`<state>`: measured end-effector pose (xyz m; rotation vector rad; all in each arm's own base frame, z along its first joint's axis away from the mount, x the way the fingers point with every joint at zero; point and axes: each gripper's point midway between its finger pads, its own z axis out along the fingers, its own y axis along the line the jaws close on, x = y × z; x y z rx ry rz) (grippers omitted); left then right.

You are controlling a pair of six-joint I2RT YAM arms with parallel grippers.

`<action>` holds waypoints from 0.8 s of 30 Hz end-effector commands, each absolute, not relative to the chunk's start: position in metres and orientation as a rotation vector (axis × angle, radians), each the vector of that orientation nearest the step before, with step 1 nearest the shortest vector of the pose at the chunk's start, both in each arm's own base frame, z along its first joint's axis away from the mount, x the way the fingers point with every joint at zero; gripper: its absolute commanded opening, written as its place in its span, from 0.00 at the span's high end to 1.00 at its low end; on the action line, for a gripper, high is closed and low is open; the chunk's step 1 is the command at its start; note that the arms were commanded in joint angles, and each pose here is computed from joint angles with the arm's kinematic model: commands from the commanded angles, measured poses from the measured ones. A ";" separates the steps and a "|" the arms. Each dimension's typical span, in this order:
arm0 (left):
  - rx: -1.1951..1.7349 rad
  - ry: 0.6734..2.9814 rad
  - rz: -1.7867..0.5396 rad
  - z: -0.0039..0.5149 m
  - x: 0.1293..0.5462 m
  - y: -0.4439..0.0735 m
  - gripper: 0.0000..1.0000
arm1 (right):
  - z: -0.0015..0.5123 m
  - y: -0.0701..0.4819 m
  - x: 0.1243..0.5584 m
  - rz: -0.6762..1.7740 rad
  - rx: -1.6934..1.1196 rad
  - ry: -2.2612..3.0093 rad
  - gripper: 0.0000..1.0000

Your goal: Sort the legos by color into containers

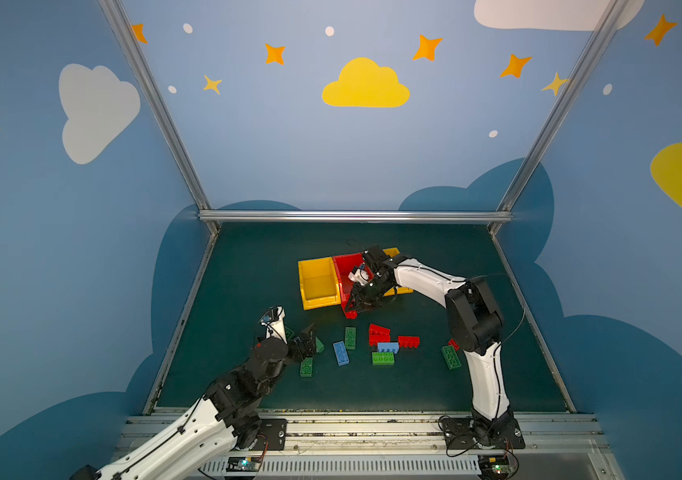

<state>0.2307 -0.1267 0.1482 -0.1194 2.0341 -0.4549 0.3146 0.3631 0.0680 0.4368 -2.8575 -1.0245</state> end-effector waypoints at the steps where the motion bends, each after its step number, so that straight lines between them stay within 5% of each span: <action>1: -0.105 2.044 -0.473 0.151 0.242 -0.140 0.00 | 0.068 0.361 0.322 -0.989 0.456 -2.922 0.69; 24: -0.186 2.254 -0.498 0.070 0.308 -0.197 0.03 | 0.066 0.326 0.314 -0.875 0.441 -3.016 0.65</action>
